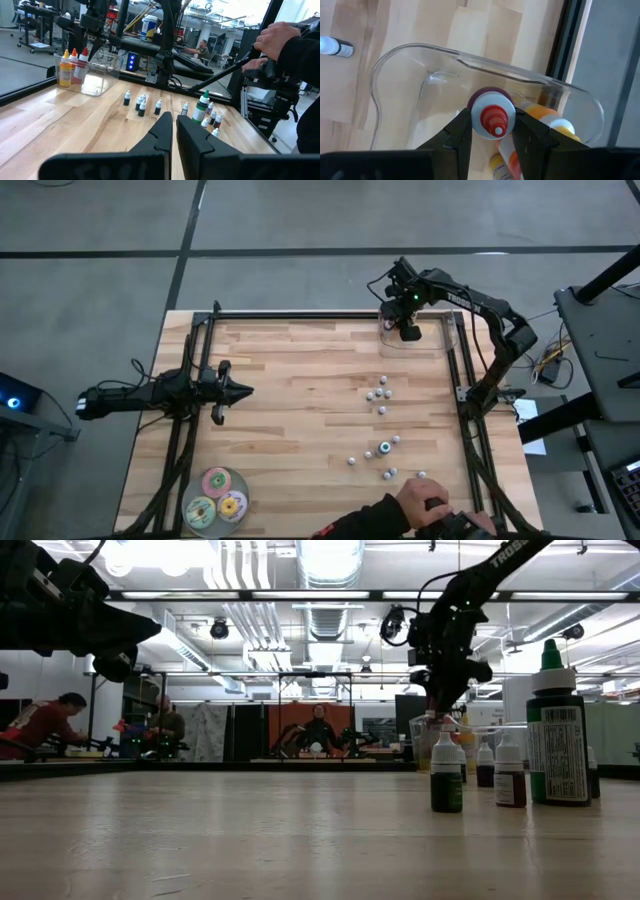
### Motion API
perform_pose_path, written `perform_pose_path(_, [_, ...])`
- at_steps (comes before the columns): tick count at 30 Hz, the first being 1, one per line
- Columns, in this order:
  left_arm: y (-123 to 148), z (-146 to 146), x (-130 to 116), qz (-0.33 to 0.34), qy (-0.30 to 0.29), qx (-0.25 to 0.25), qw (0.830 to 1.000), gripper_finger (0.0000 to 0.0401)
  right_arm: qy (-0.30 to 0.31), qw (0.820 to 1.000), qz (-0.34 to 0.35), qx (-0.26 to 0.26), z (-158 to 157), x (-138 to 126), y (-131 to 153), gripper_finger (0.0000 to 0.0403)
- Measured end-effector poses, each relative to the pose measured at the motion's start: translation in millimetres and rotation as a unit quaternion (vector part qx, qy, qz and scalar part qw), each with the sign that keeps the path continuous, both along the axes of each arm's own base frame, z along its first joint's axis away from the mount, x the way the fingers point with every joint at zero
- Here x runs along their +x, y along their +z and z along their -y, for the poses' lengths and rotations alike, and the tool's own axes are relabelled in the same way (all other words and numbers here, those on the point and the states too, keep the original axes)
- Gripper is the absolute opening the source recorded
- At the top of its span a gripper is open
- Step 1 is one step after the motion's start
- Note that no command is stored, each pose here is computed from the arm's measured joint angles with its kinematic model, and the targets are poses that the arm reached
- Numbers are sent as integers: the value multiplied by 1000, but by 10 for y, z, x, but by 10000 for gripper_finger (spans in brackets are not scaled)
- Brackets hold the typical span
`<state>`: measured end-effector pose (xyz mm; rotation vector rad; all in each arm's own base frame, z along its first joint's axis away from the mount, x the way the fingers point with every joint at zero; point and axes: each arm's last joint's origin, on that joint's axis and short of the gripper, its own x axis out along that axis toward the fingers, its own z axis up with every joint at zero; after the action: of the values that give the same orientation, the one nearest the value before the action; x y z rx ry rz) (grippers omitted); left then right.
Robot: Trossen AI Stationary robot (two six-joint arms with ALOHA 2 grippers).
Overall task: Pick & Place food coloring
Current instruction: Put the big red food coloring bottle into the bin
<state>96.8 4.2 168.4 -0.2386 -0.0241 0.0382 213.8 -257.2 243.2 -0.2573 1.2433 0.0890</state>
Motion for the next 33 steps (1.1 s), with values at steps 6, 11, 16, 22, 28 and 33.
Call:
perform_pose_path(6, [-1,0,0,0,0,0,1000,0,-2,1000,6,-5,12,-3,-55,109])
perform_pose_path(11, [0,0,0,0,0,0,1000,0,-15,1000,11,-7,23,-10,-109,109])
perform_pose_path(16, [-1,0,0,0,0,0,1000,0,-19,1000,11,-6,34,-31,-134,109])
perform_pose_path(22, [-1,0,0,0,0,0,1000,0,-22,1000,12,-7,42,-44,-151,109])
perform_pose_path(28, [0,0,0,0,0,0,1000,0,-22,1000,13,-9,45,-41,-154,109])
perform_pose_path(33, [-1,0,0,0,0,0,1000,0,-30,999,14,-6,46,-41,-154,109])
